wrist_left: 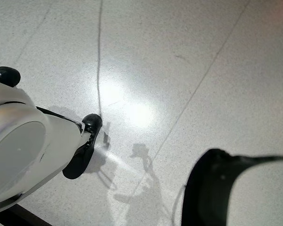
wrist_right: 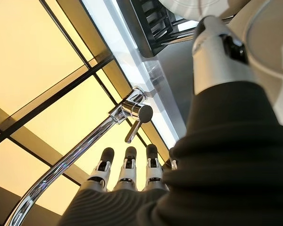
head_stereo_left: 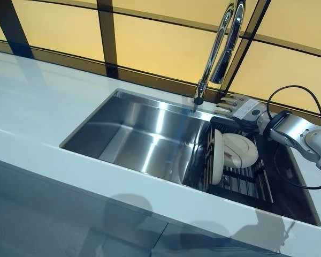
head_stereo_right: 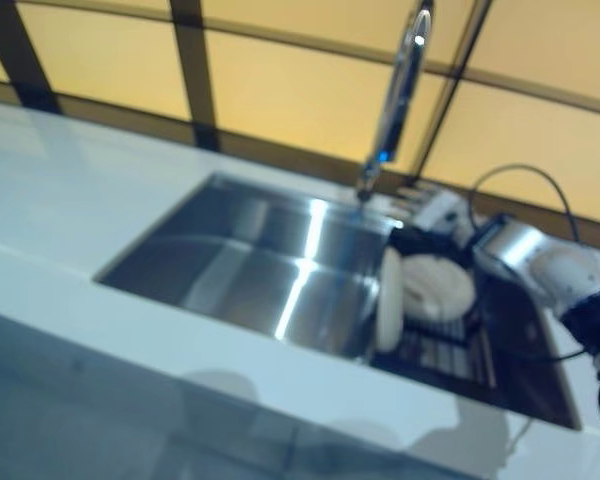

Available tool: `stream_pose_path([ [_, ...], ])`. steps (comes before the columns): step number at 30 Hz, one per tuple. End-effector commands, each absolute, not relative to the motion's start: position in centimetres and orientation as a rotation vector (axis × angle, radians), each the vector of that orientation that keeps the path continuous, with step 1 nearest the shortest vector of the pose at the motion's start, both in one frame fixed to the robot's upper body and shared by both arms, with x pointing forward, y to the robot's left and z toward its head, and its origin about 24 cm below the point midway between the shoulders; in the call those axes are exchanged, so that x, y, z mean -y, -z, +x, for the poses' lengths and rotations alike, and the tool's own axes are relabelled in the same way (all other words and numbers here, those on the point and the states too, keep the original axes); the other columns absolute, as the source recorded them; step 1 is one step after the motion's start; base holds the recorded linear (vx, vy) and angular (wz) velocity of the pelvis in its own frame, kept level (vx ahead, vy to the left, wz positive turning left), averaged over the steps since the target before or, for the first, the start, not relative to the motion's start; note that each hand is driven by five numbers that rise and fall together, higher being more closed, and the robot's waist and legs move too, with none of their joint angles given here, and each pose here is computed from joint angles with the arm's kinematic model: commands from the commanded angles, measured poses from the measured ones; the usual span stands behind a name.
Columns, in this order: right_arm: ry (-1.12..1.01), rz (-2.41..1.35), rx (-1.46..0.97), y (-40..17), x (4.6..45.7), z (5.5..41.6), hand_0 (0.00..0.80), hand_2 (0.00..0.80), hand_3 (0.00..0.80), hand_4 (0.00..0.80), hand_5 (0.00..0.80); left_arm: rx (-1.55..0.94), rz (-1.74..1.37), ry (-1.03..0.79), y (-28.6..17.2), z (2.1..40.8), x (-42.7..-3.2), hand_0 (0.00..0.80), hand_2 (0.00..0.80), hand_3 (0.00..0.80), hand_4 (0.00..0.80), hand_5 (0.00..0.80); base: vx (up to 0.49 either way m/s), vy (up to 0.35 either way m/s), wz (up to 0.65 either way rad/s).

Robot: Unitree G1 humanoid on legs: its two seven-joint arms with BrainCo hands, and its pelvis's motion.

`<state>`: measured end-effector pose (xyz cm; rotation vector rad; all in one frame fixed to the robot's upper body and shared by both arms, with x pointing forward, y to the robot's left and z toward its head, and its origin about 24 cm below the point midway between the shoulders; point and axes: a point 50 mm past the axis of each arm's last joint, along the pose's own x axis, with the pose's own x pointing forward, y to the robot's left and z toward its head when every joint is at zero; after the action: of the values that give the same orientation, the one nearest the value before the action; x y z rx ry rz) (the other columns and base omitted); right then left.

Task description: Take plates into dishwasher

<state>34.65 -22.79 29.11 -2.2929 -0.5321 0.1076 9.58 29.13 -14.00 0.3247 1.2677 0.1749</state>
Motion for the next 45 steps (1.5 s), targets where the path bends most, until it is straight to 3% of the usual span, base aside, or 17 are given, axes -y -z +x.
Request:
stream_pose_path([
  [1, -0.063, -2.288, 0.582, -31.2, 22.3, 34.3, 0.0, 0.0, 0.0, 0.0, 0.0, -1.247, 0.353, -0.201, 13.5, 10.3, -30.0, 0.0, 0.0, 0.0, 0.0, 0.0, 0.0, 0.0, 0.0],
  [45, -0.279, -2.21, 0.571, -26.6, 20.6, 34.9, 0.0, 0.0, 0.0, 0.0, 0.0, -1.211, 0.337, -0.18, 13.4, 11.4, -29.4, 0.0, 0.0, 0.0, 0.0, 0.0, -0.001, 0.0, 0.0],
])
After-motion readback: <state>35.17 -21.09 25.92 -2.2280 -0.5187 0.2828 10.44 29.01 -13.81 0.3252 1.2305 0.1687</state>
